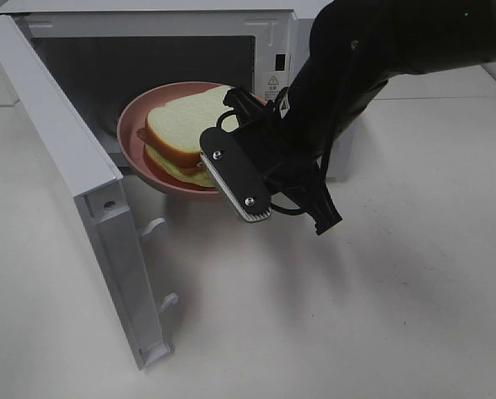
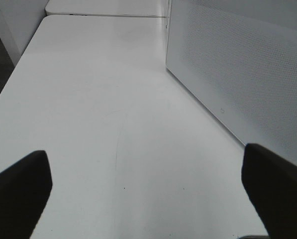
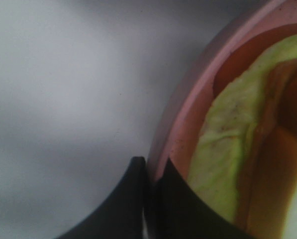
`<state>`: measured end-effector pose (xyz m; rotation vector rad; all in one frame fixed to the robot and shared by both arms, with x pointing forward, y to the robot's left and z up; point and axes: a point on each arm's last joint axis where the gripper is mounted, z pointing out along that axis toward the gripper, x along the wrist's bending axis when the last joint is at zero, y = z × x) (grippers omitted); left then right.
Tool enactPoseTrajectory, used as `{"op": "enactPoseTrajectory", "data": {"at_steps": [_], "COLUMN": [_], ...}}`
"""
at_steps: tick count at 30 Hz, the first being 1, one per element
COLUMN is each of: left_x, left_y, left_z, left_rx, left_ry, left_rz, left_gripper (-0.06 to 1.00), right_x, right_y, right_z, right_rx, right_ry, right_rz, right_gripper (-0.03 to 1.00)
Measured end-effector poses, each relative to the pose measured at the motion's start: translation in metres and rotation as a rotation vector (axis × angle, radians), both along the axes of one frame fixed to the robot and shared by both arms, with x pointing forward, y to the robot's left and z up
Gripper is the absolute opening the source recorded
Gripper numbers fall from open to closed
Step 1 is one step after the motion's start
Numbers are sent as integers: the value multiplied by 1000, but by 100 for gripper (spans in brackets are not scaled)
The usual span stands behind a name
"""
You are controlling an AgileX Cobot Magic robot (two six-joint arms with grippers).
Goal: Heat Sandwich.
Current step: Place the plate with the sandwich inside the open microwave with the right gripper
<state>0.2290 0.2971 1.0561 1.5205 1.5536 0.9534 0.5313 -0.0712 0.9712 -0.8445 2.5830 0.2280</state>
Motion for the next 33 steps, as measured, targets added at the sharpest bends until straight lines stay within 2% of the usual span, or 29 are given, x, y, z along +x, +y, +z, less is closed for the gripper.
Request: {"op": "enactPoseTrajectory", "data": {"at_steps": [16,33], "left_x": [0,0], "left_y": [0,0], "left_z": [0,0], "left_rx": [0,0], "left_ry": [0,0], "left_rz": [0,0], "left_gripper": [96,96], "right_x": [34,72], "right_y": [27,53], "right_z": [-6,-16], "right_rx": [-15,-4], "right_ry": [32,52], "right_rz": [-5,-103], "right_gripper": [3,3]}}
